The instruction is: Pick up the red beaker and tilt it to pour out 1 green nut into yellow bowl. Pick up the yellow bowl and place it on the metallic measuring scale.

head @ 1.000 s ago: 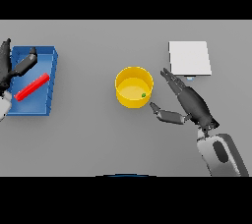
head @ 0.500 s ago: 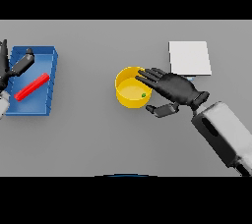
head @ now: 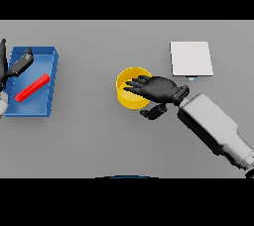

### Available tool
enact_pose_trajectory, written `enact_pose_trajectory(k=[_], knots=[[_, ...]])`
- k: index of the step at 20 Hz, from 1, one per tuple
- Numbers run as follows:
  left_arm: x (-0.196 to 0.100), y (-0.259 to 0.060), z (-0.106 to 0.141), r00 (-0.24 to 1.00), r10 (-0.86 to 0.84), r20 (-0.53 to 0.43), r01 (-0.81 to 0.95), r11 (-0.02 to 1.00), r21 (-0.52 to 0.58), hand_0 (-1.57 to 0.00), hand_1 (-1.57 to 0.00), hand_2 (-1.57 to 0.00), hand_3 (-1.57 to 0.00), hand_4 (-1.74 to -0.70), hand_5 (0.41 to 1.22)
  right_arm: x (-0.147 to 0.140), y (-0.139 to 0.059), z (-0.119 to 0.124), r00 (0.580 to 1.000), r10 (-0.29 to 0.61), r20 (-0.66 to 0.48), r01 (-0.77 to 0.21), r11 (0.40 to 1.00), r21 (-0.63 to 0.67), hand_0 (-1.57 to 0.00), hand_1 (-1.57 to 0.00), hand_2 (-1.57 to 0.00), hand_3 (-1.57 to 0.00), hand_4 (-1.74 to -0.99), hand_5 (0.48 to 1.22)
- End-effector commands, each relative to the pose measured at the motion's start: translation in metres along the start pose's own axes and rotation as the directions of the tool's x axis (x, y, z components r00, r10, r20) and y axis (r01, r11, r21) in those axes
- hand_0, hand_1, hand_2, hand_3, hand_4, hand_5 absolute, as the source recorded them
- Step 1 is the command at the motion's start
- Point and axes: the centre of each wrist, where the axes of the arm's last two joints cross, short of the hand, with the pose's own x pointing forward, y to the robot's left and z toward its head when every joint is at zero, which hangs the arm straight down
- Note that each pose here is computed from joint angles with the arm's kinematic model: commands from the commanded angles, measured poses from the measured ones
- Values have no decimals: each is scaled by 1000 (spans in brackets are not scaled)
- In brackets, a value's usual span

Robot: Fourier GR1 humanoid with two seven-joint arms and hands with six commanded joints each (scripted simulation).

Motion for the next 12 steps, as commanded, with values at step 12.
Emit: enact_pose_trajectory(k=[12], knots=[[-9, 4, -2, 1000, -1, -8, 1, 1000, -2, 1, 1, 1, 1, -744, 697, 2, -4, -30, 999, 39, -30, -34, 988, 148, 1, 1, -3, -28, -1282, 749]])
